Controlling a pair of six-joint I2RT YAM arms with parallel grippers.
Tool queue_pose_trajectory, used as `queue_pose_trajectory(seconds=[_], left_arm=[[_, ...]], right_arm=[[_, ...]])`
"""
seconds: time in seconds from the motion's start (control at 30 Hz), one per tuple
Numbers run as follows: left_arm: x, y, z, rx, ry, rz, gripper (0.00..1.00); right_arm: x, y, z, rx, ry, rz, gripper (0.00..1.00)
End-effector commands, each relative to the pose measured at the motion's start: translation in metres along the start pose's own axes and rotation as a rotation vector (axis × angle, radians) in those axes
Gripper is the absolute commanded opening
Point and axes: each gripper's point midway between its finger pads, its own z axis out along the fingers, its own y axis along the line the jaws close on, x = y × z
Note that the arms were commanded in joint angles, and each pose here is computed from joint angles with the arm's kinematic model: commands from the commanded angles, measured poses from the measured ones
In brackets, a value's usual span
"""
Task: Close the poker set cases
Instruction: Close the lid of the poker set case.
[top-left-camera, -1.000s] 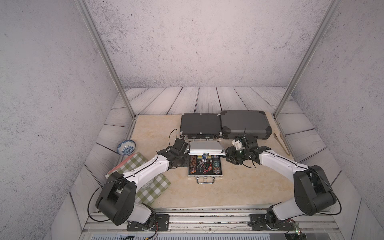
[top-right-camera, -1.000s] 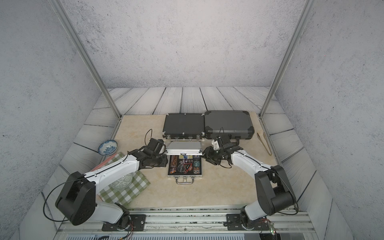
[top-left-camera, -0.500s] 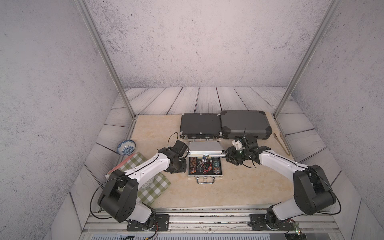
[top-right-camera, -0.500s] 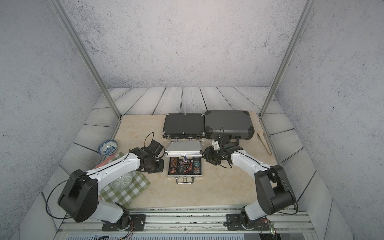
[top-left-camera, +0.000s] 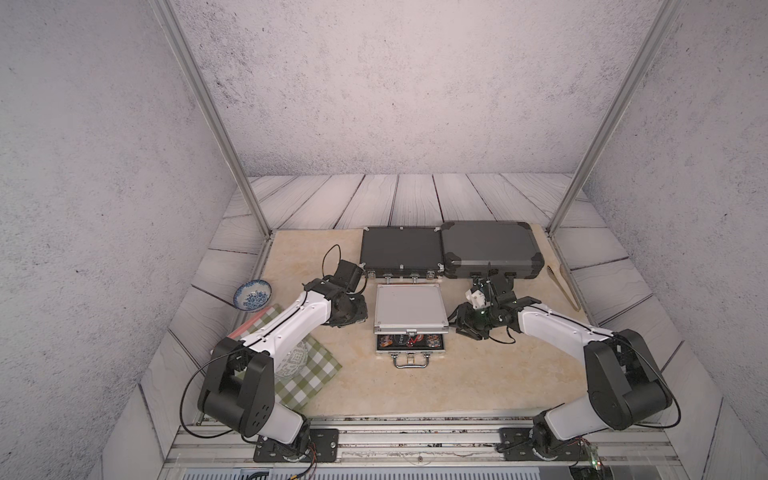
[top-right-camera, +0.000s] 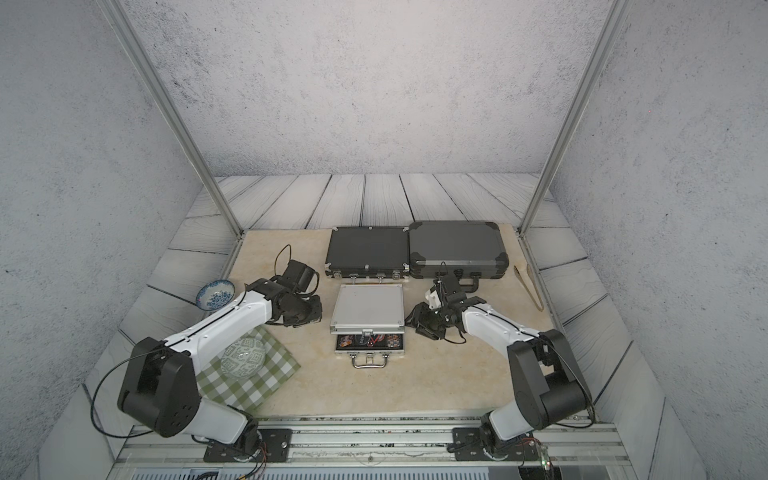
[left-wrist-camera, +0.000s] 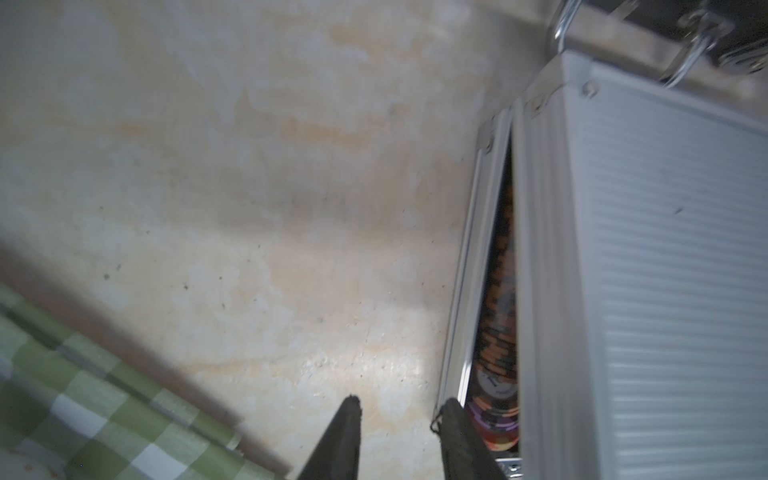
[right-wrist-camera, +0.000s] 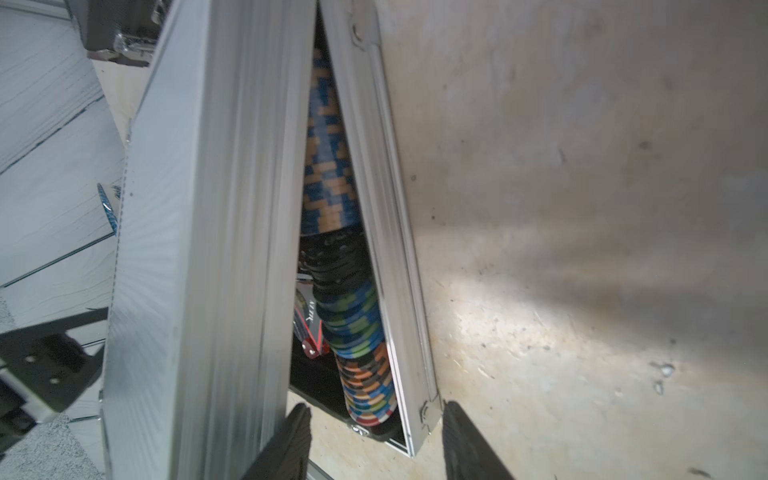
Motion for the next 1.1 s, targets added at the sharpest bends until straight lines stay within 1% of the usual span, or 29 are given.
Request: queue_pose_trajectory(seconds=[0.0,0.1,0.33,0.63,0.83,1.07], left_arm=[[-0.012,-0.013,-0.001,0.047,-0.006,0.017,0.35],[-0.013,-0.025,0.0,0.099,0.011,0.038,0.34],[-0.001,-0.039,0.009,0.207,0.045,0.053,0.33],[0.012,-0.042,0.022,0.247,0.089,0.054,0.33],[0.019,-0.044,0.028,0.251,0.108,0.061,0.32],[0.026,-0.047,0.027,0.243,0.117,0.096,0.32]], right_arm=[[0.002,-0.004,0.003,0.011,0.008,-0.027,0.53],[0.004,-0.008,0.006,0.021,0.017,-0.027,0.53],[0.007,-0.017,0.012,0.045,0.033,-0.021,0.53],[0.01,-0.026,0.018,0.067,0.049,-0.015,0.53],[0.011,-0.027,0.017,0.073,0.052,-0.017,0.53],[0.001,-0.012,-0.002,0.085,0.01,-0.065,0.53]])
